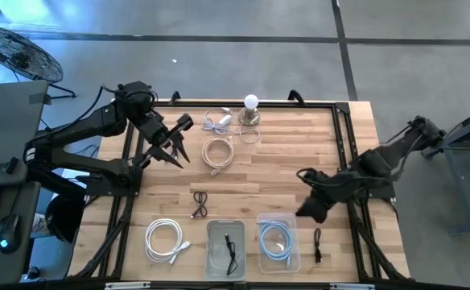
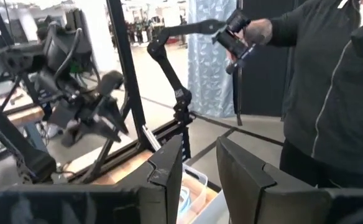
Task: Pick & Place USB Port
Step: Put the black USB cable into the gray bin
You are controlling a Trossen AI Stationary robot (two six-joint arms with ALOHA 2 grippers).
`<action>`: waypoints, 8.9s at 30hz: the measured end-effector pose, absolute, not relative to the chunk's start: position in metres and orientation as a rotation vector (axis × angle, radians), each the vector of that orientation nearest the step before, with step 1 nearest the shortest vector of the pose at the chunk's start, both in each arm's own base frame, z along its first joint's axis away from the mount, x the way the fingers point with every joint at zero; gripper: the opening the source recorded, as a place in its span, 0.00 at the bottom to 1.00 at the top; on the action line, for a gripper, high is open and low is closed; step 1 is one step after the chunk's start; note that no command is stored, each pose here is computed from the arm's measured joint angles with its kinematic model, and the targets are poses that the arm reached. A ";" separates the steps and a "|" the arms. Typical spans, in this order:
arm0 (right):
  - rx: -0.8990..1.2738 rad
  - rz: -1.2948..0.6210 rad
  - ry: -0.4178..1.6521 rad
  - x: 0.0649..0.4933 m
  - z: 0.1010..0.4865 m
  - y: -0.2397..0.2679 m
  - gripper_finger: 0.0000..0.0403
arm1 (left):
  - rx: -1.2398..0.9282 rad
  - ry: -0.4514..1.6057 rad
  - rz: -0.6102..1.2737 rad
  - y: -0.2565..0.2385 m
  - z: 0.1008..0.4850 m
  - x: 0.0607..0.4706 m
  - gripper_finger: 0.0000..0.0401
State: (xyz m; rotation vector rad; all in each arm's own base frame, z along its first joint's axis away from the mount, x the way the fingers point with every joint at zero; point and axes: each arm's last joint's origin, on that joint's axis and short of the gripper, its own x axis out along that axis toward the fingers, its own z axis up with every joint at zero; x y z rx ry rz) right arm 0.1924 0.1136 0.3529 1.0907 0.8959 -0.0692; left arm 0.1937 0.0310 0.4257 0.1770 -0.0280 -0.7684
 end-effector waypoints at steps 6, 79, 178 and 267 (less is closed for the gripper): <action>1.190 -0.150 1.137 0.175 0.344 0.117 0.24 | 0.163 -0.013 -0.750 0.031 0.425 0.194 0.24; 1.075 -0.671 1.567 0.194 0.175 0.215 0.59 | 0.187 0.040 -0.659 0.034 0.418 0.196 0.24; -0.157 -0.420 0.703 0.278 0.451 0.093 0.00 | 0.009 -0.101 -0.465 0.055 0.420 0.257 0.24; -0.347 -0.126 0.576 0.305 0.467 0.051 0.00 | -0.092 -0.229 -0.298 0.050 0.417 0.288 0.78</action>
